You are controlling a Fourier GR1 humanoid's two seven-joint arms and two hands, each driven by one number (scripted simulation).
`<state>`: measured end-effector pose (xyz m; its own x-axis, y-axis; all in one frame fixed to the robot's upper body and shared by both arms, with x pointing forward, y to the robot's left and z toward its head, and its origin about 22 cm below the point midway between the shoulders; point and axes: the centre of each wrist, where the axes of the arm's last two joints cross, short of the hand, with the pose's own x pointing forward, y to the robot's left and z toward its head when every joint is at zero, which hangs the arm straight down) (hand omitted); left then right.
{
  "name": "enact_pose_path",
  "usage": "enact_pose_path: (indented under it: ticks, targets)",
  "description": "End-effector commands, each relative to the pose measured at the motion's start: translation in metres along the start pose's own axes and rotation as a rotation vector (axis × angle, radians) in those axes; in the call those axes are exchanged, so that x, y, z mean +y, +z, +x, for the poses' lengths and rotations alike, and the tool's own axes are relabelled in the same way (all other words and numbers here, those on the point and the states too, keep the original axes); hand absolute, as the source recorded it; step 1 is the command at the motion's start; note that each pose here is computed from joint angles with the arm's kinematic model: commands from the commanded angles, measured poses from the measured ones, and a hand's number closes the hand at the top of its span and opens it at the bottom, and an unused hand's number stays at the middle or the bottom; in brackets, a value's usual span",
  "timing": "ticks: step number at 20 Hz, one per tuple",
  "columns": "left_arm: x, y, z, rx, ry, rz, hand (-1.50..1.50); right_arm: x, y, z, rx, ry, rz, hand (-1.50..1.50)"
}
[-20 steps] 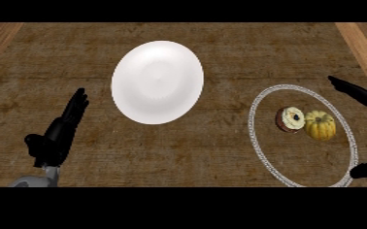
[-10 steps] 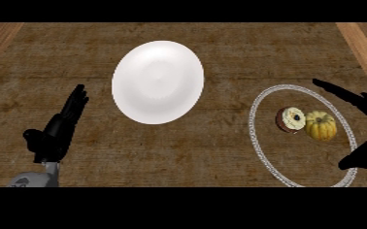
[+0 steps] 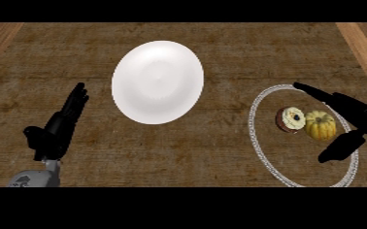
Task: Pick the cupcake from the placemat and place it in the plate
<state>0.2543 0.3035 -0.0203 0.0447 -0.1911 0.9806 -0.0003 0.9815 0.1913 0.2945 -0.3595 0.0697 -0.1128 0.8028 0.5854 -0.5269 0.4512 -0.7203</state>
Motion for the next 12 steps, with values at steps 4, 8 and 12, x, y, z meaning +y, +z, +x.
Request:
enact_pose_path:
  ticks: [4, 8, 12]
  targets:
    - [0.014, -0.001, -0.009, -0.006, 0.019, 0.006, 0.0, 0.022, -0.013, -0.027, 0.061, 0.075, 0.014, -1.5]
    - [0.002, -0.002, -0.005, 0.006, 0.004, -0.003, 0.0, 0.015, -0.04, -0.017, 0.066, 0.036, -0.013, -1.5]
    - [-0.011, 0.002, -0.002, 0.0, 0.006, -0.006, 0.0, 0.035, -0.039, -0.029, -0.008, 0.058, 0.103, 1.5]
